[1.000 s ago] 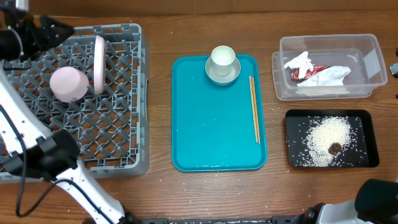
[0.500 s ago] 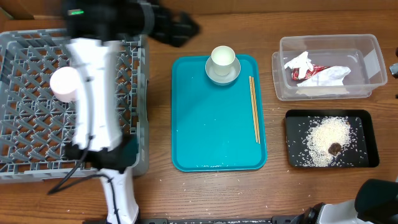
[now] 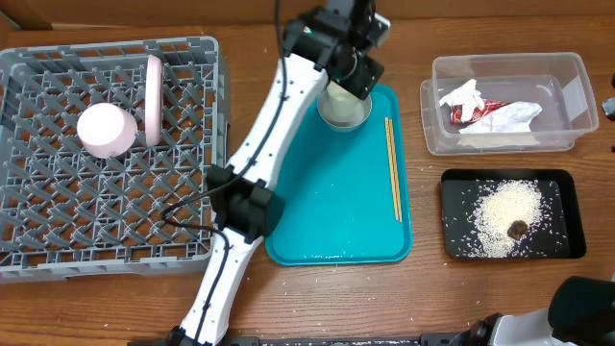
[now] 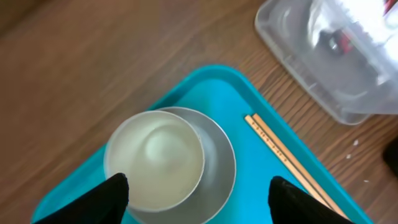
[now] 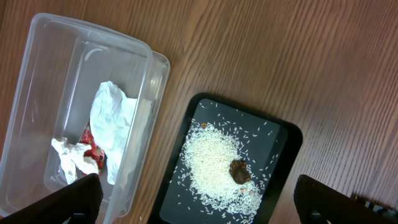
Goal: Sort waste into correct bins and load items into the dishwasher
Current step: 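Reach the left gripper to the white cup and grasp it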
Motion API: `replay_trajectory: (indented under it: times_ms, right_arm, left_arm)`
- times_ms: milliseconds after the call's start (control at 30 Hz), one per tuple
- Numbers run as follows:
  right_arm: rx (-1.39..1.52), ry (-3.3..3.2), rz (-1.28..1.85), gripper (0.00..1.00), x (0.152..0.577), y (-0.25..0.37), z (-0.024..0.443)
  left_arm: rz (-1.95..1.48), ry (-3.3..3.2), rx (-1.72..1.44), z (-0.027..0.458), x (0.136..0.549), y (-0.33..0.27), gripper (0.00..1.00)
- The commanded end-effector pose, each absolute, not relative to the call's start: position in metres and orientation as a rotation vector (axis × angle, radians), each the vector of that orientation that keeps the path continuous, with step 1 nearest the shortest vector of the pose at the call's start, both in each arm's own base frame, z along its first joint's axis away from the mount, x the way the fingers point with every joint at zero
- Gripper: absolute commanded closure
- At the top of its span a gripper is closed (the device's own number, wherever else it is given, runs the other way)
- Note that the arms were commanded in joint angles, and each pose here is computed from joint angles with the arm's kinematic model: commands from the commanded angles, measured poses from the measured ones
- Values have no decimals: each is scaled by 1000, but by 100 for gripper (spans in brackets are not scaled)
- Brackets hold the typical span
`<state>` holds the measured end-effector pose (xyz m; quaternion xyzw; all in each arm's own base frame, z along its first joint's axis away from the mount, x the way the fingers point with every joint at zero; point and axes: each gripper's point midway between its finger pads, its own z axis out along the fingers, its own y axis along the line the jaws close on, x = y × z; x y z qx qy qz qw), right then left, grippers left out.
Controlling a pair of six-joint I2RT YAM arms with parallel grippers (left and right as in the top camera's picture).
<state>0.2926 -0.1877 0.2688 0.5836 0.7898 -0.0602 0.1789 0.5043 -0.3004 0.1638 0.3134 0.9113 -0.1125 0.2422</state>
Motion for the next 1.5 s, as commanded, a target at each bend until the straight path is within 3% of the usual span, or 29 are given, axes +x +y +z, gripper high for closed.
replay_trajectory:
  times_ms: [0, 167, 300, 667, 867, 900, 933, 1133, 1467]
  right_arm:
    - [1637, 2211, -181, 0, 294, -191, 276]
    - [1637, 2211, -181, 0, 294, -191, 276]
    - [1637, 2211, -181, 0, 294, -191, 276]
    - [1637, 2211, -181, 0, 294, -191, 276]
    - [1637, 2211, -181, 0, 294, -191, 276]
    - [1637, 2211, -181, 0, 294, -191, 276]
    - [1637, 2211, -181, 0, 294, -191, 276]
    - [1637, 2211, -181, 0, 294, -191, 276]
    - [1637, 2211, -181, 0, 294, -191, 276]
  left_arm:
    - [-287, 2544, 880, 131, 502, -309, 33]
    - [-297, 2571, 899, 112, 499, -315, 37]
    - [-293, 2606, 900, 98, 497, -313, 49]
    - [-311, 2680, 904, 65, 490, -316, 49]
    - [-313, 2701, 839, 66, 493, -311, 80]
    - [-323, 2719, 778, 69, 493, -311, 91]
    - [-329, 2725, 747, 72, 494, -310, 96]
    - [-385, 2678, 606, 128, 495, -309, 96]
    - [-420, 2474, 537, 290, 447, -268, 96]
